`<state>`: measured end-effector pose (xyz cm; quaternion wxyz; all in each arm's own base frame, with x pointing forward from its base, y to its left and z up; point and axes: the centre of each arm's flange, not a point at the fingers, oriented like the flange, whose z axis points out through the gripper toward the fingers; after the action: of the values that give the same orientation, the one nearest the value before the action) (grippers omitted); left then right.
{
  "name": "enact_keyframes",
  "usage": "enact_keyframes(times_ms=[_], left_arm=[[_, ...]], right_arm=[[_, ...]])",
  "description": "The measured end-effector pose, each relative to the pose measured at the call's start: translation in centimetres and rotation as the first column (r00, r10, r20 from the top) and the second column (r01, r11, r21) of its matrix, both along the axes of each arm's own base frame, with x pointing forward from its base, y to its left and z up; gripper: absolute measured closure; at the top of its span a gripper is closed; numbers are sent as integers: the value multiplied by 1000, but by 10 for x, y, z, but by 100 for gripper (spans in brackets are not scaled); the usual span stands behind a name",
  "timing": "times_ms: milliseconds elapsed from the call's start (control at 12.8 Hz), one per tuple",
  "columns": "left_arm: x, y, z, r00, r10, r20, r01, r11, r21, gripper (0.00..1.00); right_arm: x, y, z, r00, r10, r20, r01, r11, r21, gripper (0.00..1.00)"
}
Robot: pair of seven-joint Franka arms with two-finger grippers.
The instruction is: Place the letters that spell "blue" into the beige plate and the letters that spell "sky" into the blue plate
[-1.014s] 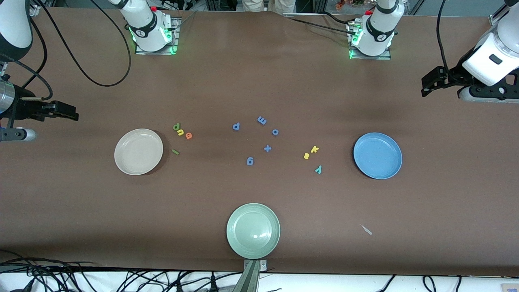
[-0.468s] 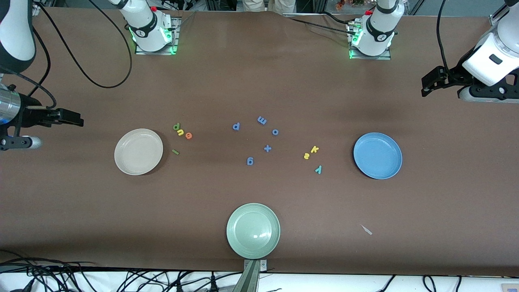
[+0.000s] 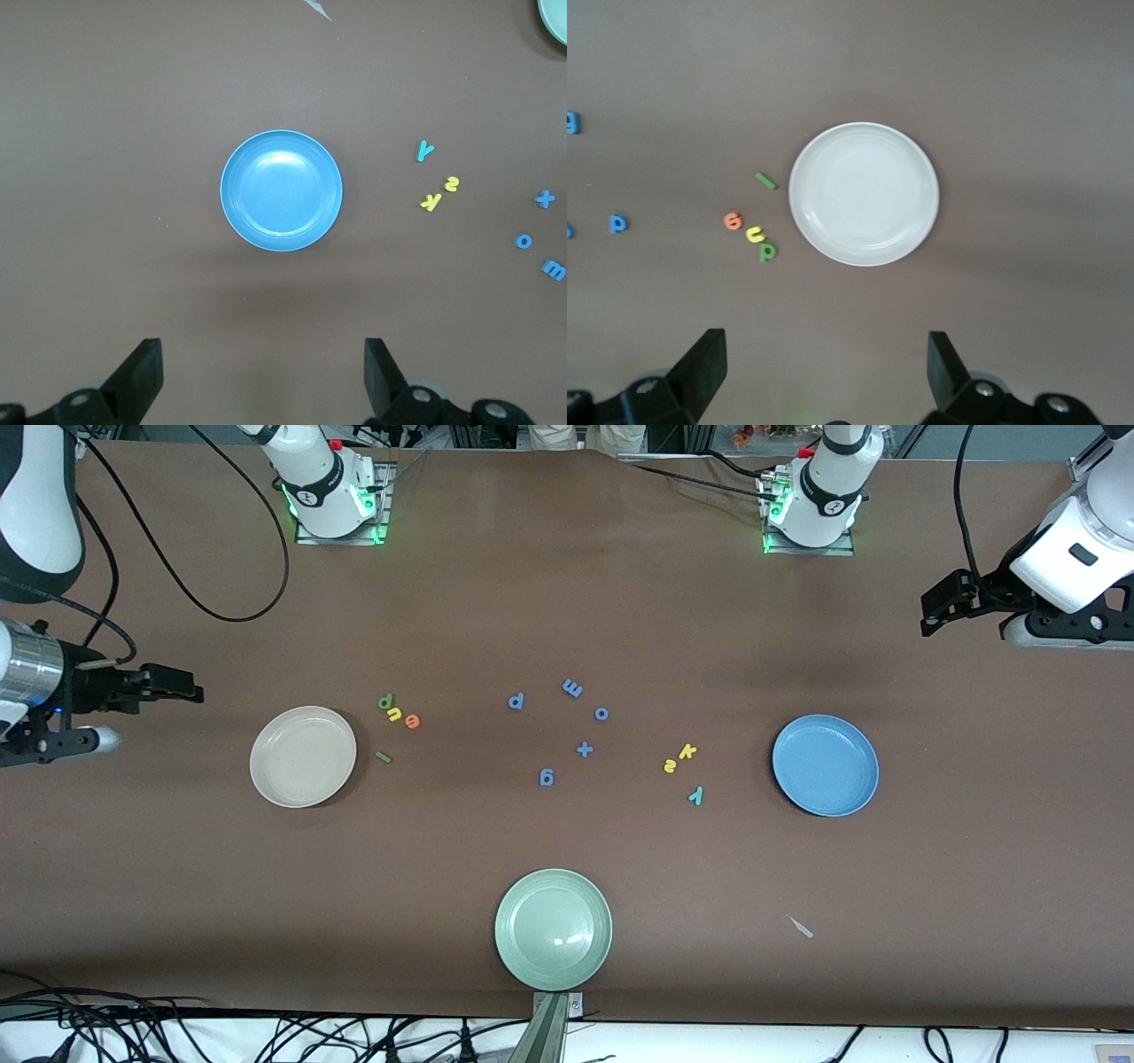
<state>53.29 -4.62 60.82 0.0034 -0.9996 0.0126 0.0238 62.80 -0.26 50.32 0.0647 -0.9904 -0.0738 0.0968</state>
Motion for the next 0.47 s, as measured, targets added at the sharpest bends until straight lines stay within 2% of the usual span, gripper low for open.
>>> enact_keyframes(times_ms=[156,468], left_arm=[[0,0,0,1000,0,0,0,1000,0,0],[0,0,0,1000,0,0,0,1000,0,0]], right_arm=[[6,25,-19,1000,-6,-24,6,1000,-6,0],[10,93,-41,999,-39,-33,36,997,-61,0]])
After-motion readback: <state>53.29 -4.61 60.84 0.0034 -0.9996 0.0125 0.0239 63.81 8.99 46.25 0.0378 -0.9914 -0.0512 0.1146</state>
